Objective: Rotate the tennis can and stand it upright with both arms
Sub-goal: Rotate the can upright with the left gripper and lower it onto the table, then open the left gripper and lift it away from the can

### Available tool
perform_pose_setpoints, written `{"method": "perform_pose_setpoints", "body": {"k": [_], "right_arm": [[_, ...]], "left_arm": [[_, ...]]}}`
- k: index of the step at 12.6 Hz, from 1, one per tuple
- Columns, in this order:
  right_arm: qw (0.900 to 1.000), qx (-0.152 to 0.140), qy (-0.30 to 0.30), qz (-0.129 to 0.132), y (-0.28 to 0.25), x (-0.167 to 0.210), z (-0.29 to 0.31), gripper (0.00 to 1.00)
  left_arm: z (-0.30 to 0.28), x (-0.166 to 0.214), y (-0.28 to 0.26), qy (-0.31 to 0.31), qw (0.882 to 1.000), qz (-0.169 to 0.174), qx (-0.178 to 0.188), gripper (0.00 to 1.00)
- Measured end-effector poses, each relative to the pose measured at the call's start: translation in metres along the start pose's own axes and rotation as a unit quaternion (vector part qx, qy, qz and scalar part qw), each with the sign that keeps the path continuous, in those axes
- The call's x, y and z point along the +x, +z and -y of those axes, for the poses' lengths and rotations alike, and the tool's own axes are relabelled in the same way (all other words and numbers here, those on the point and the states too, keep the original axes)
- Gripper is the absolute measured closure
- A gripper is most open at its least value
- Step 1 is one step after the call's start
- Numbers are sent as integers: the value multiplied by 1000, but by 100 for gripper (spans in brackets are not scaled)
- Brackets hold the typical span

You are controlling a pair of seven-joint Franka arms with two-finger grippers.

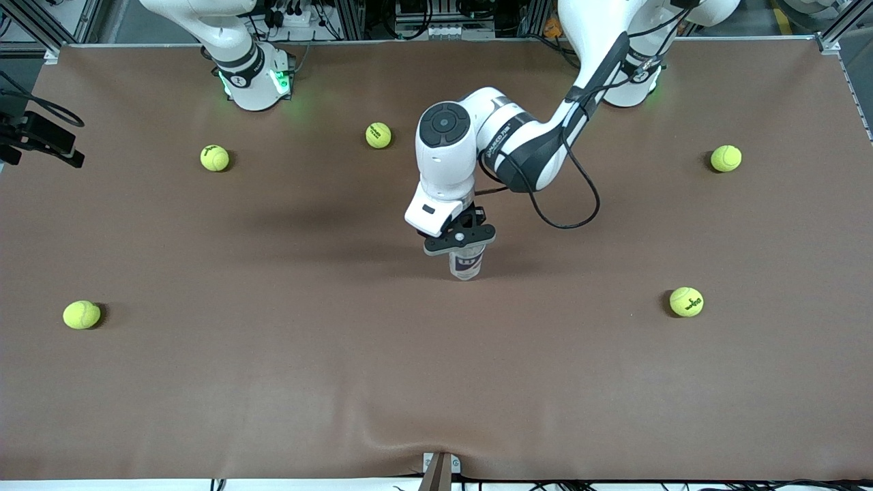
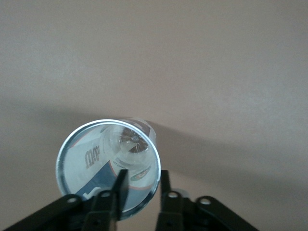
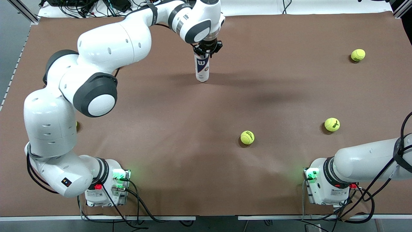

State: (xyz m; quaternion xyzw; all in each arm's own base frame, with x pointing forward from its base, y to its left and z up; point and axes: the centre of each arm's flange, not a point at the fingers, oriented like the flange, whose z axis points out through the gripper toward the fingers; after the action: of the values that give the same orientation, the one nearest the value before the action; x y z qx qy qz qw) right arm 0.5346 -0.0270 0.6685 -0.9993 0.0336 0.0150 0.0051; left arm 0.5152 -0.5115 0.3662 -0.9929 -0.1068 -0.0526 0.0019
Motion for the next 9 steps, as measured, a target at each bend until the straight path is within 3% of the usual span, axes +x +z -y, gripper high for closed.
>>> {"method": "perform_pose_setpoints", "body": {"k": [5,6,9], "right_arm": [[1000,0,0,0,0,0,0,0],[1000,0,0,0,0,0,0,0],[1000,0,0,0,0,0,0,0]], "left_arm": [[9,13,-44,-12,1000,-11,-4,4],[21,23,-64,-21,1000,-14,-1,0],[90,79,-130,-26,999,-25,6,0]]}}
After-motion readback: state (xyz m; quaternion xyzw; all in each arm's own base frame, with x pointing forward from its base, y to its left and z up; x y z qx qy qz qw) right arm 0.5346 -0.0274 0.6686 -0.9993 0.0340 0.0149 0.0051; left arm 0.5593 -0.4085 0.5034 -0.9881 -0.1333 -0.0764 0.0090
